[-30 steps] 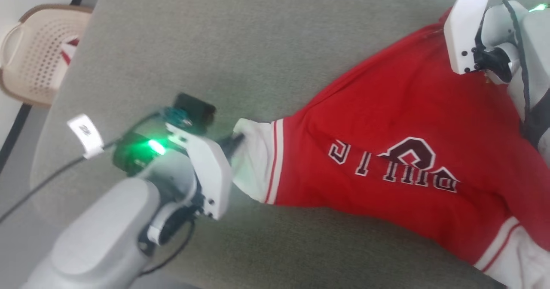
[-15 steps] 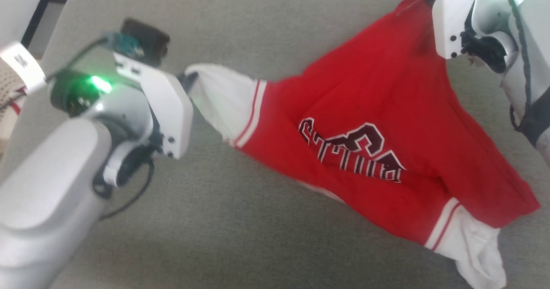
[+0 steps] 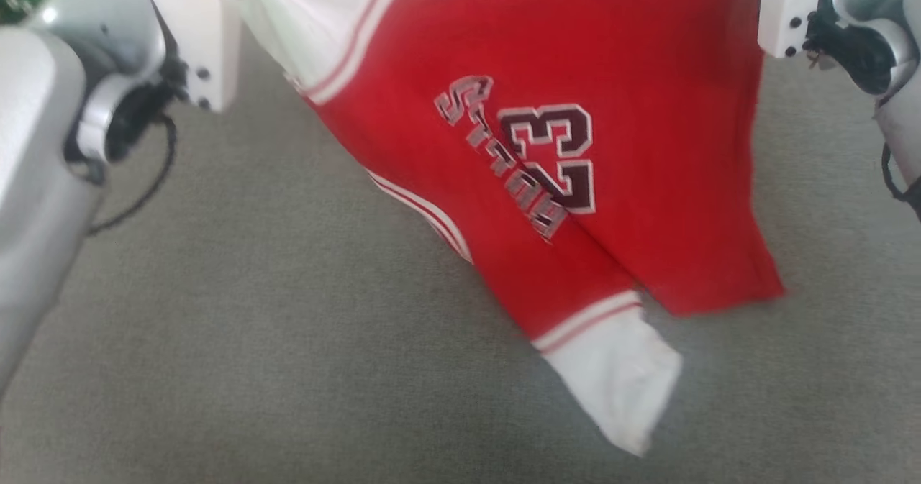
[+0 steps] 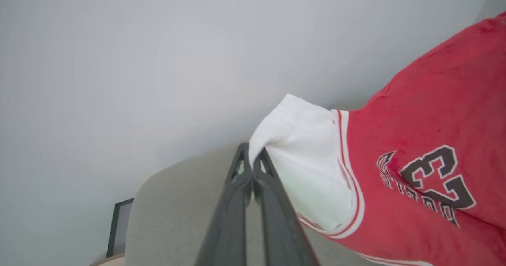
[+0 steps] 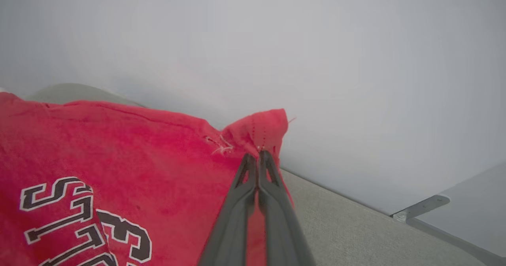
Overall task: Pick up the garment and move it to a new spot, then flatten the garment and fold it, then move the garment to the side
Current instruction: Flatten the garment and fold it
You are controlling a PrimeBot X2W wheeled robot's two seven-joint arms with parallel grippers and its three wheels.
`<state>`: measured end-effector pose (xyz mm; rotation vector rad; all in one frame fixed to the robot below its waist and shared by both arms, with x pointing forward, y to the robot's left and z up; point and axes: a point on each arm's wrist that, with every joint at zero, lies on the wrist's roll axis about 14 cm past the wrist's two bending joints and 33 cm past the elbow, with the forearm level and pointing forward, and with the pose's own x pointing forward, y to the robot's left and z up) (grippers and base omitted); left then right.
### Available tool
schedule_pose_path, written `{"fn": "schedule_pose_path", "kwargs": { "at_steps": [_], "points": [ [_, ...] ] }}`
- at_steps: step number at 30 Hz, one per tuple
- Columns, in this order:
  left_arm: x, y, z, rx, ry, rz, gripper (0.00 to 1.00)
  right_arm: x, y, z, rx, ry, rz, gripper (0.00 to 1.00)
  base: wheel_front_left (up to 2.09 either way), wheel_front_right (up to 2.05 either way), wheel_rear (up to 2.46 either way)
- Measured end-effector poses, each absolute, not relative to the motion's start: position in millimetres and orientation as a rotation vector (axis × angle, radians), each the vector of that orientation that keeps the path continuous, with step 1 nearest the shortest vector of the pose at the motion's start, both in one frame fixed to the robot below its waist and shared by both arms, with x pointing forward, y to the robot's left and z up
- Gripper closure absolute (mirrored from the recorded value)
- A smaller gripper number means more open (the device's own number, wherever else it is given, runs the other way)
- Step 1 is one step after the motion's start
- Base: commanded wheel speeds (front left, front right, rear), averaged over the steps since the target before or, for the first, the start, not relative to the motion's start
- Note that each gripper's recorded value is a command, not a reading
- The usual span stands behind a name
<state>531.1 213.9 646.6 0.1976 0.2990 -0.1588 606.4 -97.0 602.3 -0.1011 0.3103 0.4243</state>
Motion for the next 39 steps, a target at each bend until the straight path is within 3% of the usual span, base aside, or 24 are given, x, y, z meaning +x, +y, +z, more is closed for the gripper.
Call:
{"fn": "schedule_pose_path", "kwargs": {
  "at_steps": [15, 33, 39],
  "points": [
    [568, 205, 773, 0.278, -0.039, -0.113, 1.0, 599, -137, 691, -0.047, 0.047, 0.309, 1.0, 0.0, 0.0, 0.0],
    [652, 170, 835, 0.34, -0.476, -0.084, 1.0, 671, -173, 712, -0.105, -0.297, 0.156, 1.0, 0.0, 0.0, 0.0],
    [673, 156, 826, 0.346, -0.605, -0.108, 1.0, 696, -178, 680, -0.162, -0.307, 0.134, 1.0, 0.0, 0.0, 0.0]
  ]
}}
